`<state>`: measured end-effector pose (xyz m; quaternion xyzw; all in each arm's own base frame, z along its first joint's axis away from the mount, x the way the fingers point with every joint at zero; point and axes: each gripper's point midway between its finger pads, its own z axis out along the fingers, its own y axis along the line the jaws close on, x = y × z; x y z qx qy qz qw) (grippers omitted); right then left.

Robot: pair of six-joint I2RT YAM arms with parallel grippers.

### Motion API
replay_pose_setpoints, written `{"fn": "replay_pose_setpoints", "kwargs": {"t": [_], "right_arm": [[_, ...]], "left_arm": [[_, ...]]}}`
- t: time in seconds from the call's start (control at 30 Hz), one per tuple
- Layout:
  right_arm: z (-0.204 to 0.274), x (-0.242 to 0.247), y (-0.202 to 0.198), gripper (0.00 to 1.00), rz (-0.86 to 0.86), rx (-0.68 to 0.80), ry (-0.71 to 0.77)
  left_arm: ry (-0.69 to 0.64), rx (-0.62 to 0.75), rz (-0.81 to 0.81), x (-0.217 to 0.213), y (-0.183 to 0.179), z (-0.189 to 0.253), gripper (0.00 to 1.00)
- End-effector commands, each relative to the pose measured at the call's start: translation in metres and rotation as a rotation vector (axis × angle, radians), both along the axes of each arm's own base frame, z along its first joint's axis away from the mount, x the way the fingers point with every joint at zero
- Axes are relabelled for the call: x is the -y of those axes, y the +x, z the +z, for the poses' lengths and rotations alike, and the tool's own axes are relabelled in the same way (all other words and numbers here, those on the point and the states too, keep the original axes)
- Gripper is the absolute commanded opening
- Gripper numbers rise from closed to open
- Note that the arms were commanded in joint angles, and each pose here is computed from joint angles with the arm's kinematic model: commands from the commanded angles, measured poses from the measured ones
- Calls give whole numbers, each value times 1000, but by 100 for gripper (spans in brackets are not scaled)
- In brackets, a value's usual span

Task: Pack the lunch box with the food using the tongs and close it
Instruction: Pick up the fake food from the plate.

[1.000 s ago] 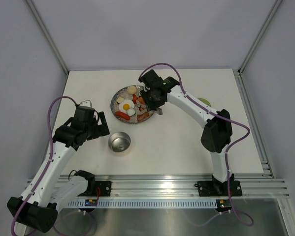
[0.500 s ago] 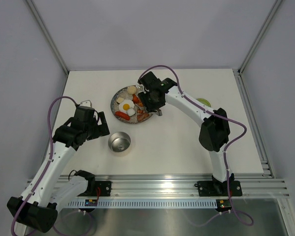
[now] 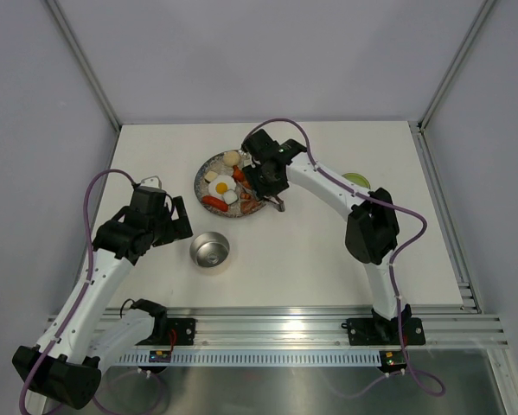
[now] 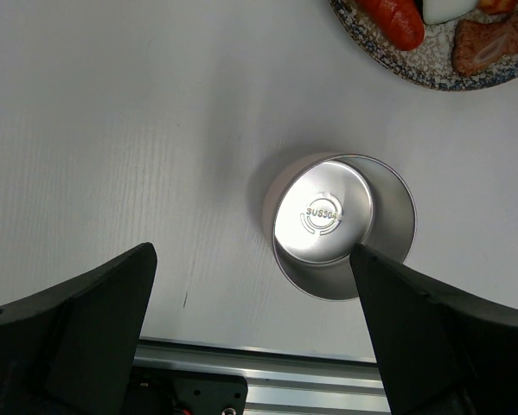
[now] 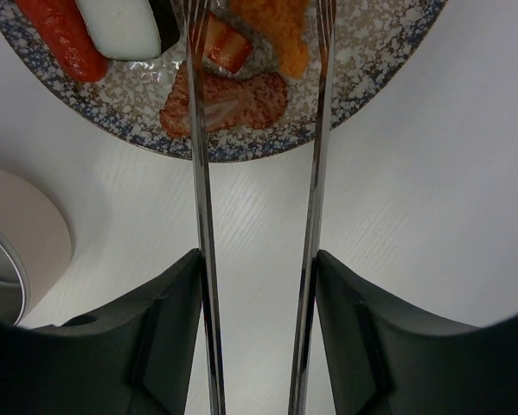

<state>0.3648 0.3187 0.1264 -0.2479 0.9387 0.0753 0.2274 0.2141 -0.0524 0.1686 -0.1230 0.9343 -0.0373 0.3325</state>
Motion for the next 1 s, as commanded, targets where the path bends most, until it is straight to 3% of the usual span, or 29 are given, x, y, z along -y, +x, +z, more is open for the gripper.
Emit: {"fn": "replay_pose_setpoints", "kwargs": {"t": [0.0,0.3,0.97], "right_arm": [[7,-10,8,59,22,48,6],[26,-6,6,28,3,82,31],[79,3,3,22,-32,175,100]], "left_arm": [[-18,13,-10,4,3,2,99],[-20,12,-10,5,3,1,99],[-121,-93,61,17,-9,-35,99]]}}
